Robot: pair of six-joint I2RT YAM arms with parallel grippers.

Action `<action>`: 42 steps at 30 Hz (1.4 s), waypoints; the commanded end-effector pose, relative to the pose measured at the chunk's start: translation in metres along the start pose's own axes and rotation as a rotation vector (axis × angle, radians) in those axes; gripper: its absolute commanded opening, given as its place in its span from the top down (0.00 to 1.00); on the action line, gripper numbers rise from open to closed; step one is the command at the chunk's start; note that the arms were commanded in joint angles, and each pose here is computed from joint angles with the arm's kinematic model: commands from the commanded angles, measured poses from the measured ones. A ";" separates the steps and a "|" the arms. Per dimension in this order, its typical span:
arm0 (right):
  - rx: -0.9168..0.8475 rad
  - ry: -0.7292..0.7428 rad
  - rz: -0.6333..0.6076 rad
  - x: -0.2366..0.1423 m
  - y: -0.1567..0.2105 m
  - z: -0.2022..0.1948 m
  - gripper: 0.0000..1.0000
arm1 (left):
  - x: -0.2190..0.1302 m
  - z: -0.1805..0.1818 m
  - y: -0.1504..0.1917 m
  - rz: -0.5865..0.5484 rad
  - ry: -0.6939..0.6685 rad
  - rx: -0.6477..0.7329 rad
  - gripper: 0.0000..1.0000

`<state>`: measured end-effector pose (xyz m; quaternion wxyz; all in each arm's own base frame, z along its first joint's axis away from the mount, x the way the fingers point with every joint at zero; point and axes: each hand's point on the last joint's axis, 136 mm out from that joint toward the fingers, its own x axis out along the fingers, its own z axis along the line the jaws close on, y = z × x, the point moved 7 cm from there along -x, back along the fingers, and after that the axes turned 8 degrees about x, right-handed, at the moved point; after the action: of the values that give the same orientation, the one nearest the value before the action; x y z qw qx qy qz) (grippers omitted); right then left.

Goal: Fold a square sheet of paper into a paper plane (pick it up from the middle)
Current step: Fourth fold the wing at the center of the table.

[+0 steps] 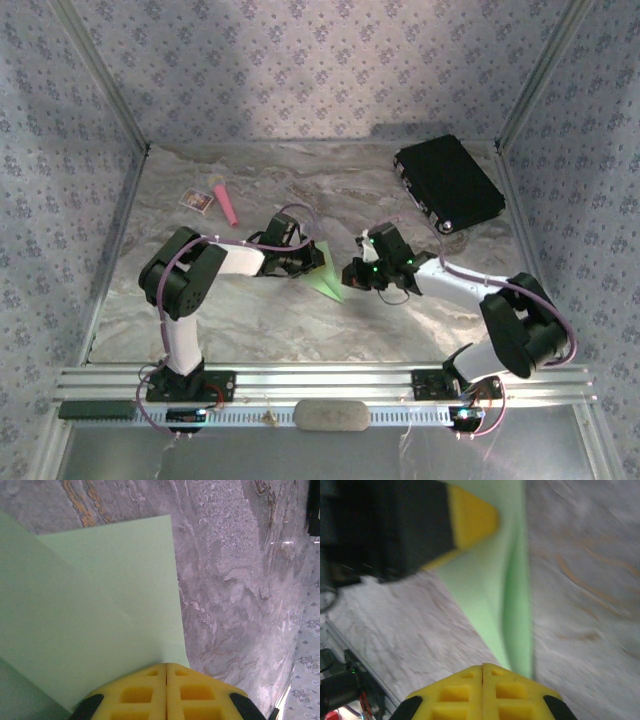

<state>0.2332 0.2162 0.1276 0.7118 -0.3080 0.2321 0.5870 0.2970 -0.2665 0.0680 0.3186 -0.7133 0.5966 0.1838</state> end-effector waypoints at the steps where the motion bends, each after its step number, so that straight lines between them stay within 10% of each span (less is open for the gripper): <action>1: -0.042 -0.030 0.076 0.014 -0.001 0.011 1.00 | 0.002 0.025 0.014 0.039 -0.096 -0.034 0.93; 42: 0.106 0.082 0.179 0.058 0.027 -0.049 1.00 | -0.001 0.035 0.013 0.037 -0.118 -0.049 0.93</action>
<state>0.2429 0.2435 0.0689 0.6824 -0.2904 0.2511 0.6221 0.2970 -0.2644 0.0674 0.3151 -0.7132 0.5992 0.1818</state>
